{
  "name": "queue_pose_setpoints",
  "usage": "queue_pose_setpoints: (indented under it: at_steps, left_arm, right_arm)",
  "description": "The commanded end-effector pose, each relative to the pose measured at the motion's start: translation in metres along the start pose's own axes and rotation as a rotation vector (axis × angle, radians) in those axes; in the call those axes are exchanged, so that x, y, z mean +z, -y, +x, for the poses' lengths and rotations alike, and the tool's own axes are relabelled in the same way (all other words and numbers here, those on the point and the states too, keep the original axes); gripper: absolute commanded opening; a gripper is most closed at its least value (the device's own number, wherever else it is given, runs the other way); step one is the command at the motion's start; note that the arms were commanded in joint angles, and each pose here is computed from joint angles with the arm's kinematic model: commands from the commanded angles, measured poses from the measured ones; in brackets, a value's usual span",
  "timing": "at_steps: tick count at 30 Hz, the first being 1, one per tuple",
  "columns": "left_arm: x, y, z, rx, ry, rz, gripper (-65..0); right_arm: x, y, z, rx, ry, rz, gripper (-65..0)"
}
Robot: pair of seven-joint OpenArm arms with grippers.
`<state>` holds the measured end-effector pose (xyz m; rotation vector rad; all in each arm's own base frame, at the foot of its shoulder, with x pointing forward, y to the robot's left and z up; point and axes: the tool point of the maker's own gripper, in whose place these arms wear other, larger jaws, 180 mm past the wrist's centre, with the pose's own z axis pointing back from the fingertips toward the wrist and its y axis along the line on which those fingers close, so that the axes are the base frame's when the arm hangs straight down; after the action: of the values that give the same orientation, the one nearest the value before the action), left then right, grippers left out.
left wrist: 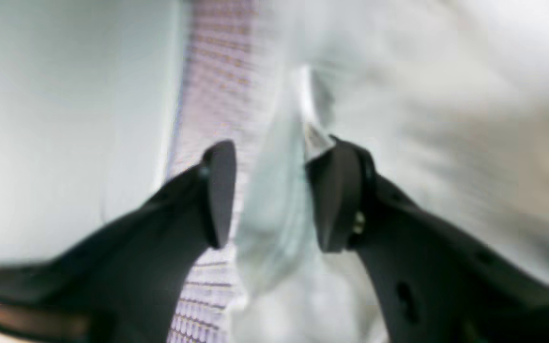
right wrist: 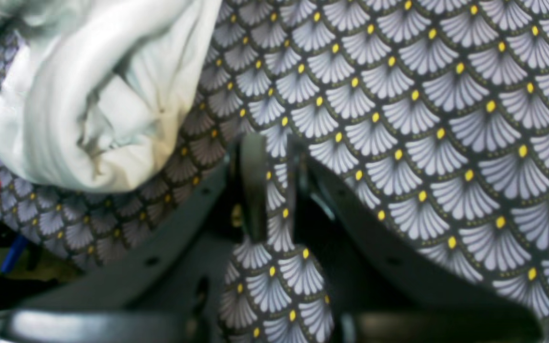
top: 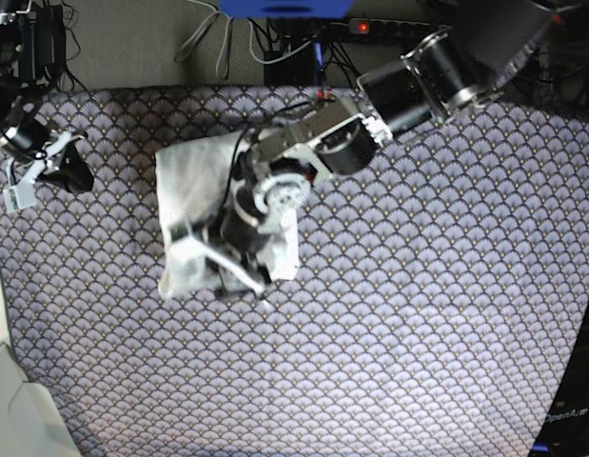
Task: Fold the T-shirt properly
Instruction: 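Fold the shirt bundle over with the left gripper and press it flat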
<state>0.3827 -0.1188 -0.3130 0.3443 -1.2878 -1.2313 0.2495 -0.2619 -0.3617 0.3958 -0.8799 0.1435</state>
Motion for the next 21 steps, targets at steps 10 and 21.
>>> queue_pose_setpoints:
  at_steps: [10, 21]
  left_arm:
    - [0.029, -0.118, -0.009, 0.203, 0.042, 0.288, -37.8]
    - [0.042, -0.073, -0.005, 0.216, 0.045, 0.198, -37.8]
  right_arm:
    - [0.004, -0.001, 0.021, 0.034, 0.054, 0.011, -58.5]
    - [-0.004, -0.010, 0.023, 0.031, 0.061, 0.036, -58.5]
